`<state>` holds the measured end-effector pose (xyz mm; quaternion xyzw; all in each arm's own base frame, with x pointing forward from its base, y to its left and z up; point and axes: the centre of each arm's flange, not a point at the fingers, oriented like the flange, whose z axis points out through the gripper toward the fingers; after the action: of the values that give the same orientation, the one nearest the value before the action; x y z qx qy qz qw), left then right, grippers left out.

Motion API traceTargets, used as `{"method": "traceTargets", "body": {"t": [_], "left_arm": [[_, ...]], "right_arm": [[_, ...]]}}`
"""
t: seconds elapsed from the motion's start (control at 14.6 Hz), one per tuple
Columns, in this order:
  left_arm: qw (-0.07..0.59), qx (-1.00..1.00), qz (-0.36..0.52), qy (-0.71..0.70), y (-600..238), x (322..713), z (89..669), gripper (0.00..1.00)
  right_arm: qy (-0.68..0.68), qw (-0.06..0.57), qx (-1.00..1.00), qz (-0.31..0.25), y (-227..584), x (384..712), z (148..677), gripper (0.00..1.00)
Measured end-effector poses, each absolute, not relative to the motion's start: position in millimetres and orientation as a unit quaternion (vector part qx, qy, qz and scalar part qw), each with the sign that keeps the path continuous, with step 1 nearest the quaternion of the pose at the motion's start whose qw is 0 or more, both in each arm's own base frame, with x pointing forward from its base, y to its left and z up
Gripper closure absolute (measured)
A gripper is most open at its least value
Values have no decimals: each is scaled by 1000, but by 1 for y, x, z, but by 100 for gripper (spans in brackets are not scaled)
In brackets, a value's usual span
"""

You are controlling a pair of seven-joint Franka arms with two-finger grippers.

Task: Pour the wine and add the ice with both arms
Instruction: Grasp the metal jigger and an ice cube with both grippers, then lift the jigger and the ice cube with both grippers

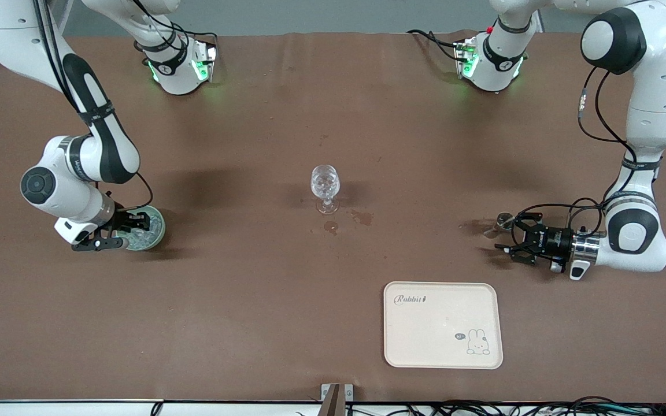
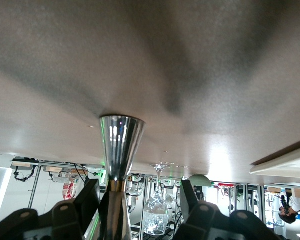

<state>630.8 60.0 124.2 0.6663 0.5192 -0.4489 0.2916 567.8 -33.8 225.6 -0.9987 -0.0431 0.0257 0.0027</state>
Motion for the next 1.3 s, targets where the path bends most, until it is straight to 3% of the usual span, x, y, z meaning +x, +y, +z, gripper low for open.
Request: {"method": "traceTargets", "body": {"t": [0.34, 0.82, 1.3], "left_arm": [[296, 670, -453, 509, 58, 625, 116, 29], [300, 670, -470, 491, 55, 620, 118, 44], [310, 679, -463, 478, 58, 620, 118, 47]], "right_arm": [[-43, 3, -999, 30, -34, 565, 222, 48], [-43, 3, -999, 34, -35, 564, 220, 53], [-43, 4, -998, 39, -35, 562, 218, 57]]}}
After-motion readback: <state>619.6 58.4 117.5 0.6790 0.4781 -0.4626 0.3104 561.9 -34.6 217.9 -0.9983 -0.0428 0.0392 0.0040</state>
